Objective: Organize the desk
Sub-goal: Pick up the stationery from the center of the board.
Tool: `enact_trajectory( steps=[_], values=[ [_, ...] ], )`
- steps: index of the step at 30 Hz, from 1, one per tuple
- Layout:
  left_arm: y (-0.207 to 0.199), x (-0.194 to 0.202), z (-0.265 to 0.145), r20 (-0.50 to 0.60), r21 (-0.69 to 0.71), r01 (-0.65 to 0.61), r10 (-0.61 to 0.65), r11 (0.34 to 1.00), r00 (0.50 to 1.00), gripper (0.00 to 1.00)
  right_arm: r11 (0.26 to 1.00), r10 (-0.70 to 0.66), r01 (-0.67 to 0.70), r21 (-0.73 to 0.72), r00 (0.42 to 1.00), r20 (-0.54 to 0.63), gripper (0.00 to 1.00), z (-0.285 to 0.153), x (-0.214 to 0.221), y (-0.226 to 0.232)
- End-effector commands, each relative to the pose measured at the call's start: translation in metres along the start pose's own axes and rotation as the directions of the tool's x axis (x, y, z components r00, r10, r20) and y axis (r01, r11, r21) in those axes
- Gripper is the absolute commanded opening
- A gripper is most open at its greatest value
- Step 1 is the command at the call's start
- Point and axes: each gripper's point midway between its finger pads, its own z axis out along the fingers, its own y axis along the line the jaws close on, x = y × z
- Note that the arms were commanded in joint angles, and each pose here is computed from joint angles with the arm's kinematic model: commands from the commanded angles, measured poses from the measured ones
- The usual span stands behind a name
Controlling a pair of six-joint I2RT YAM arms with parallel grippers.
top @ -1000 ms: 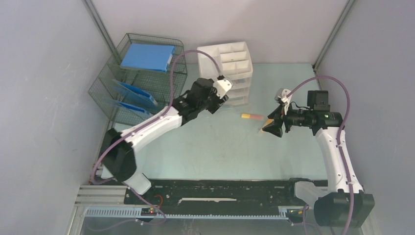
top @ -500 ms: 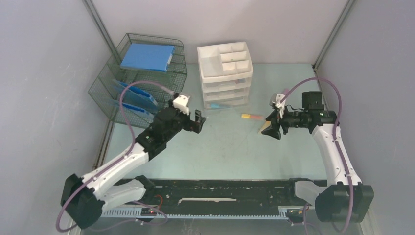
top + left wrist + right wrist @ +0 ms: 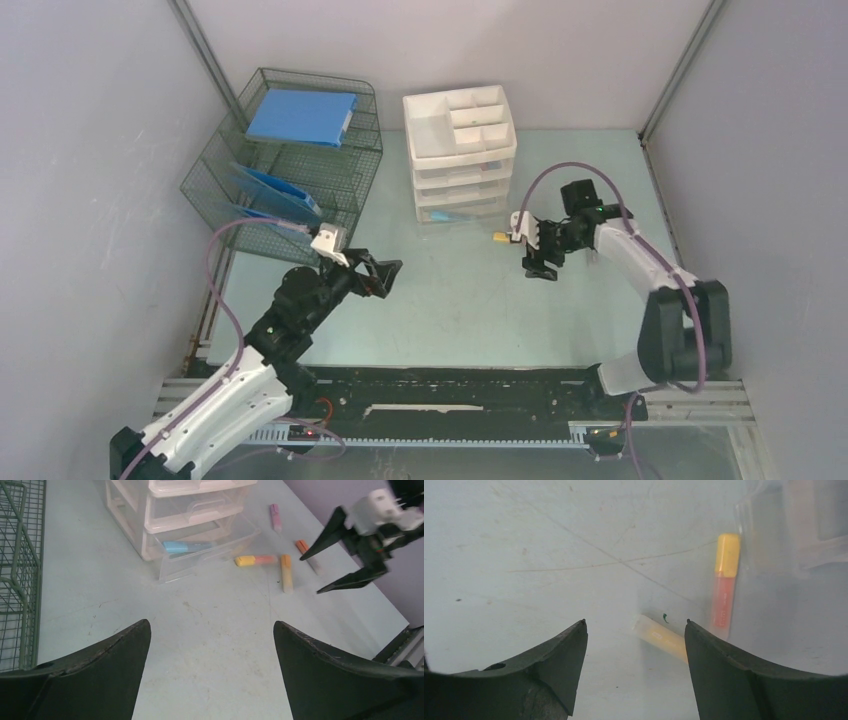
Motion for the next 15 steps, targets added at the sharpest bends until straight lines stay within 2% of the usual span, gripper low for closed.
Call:
enact_trajectory(
  steps=[1,6,15],
  values=[
    [0.000,-0.008,-0.008,0.048,0.001,0.034,-0.034,0.999,0.998,1.00,0.998,-0.040,0.045,0.050,0.995,-0.088,0.78,0.016,0.015,-0.041],
    [0.005,-0.004,-0.013,0.055,-0.015,0.035,-0.035,0.999,0.998,1.00,0.998,0.015,-0.009,0.060,0.993,-0.113,0.75,0.033,0.024,-0.067],
    [0.011,0.005,-0.016,0.047,-0.034,0.039,-0.037,0.999,0.998,1.00,0.996,0.072,-0.063,0.057,0.984,-0.166,0.71,0.054,0.046,-0.086]
  ],
)
